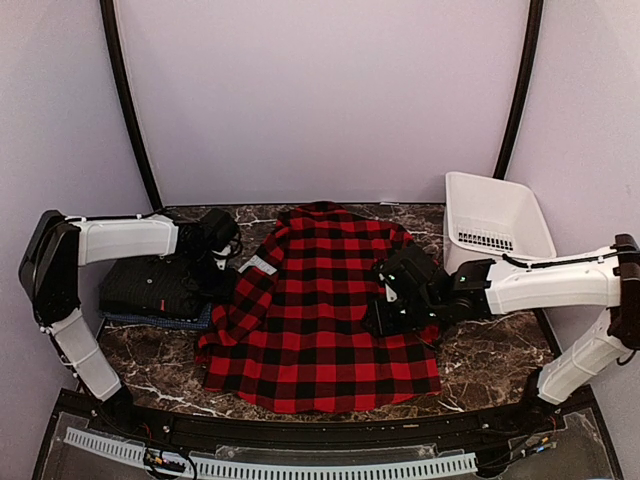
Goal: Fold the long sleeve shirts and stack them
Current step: Pick up the flattened shirt from the center of the board.
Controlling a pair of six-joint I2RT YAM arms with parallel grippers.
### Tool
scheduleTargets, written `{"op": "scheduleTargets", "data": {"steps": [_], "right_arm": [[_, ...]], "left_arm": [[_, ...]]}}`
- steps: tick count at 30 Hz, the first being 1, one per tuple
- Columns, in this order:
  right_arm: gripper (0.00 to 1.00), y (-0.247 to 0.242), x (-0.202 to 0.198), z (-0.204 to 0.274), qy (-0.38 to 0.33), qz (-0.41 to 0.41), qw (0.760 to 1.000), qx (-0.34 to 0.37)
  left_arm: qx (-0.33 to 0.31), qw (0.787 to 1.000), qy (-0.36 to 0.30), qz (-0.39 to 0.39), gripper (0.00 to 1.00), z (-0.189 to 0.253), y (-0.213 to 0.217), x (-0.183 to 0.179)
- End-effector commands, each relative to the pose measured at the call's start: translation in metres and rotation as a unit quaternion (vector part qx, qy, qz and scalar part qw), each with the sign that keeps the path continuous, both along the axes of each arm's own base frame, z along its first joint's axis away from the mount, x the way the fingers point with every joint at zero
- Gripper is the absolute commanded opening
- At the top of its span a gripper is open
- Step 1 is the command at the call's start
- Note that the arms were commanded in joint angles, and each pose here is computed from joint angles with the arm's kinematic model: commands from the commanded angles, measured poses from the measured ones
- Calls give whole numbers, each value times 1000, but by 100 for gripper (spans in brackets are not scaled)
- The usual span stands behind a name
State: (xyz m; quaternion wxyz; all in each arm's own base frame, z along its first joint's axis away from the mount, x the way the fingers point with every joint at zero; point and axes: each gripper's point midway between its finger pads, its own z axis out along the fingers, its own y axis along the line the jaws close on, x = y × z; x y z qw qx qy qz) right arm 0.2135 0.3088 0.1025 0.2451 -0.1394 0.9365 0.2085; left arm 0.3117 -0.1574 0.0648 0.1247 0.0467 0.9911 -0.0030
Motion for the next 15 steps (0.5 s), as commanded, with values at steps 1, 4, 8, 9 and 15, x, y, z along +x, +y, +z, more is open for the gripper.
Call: {"op": "scheduleTargets", "data": {"steps": [1, 4, 8, 9, 15], "right_arm": [[43, 13, 10, 16, -21, 6, 999, 24], [44, 11, 10, 15, -22, 5, 1000, 21], [44, 12, 10, 12, -20, 7, 1000, 20], [44, 12, 10, 12, -19, 7, 1000, 20], [44, 15, 11, 11, -19, 11, 1000, 19]], "left_arm": [[-7, 1000, -1, -14, 48, -7, -4, 9], [-1, 1000, 1, -14, 38, -9, -3, 11], [6, 1000, -1, -13, 10, -5, -1, 12], [5, 1000, -6, -14, 7, 0, -1, 13], [7, 999, -42, -8, 0, 38, 3, 21]]}}
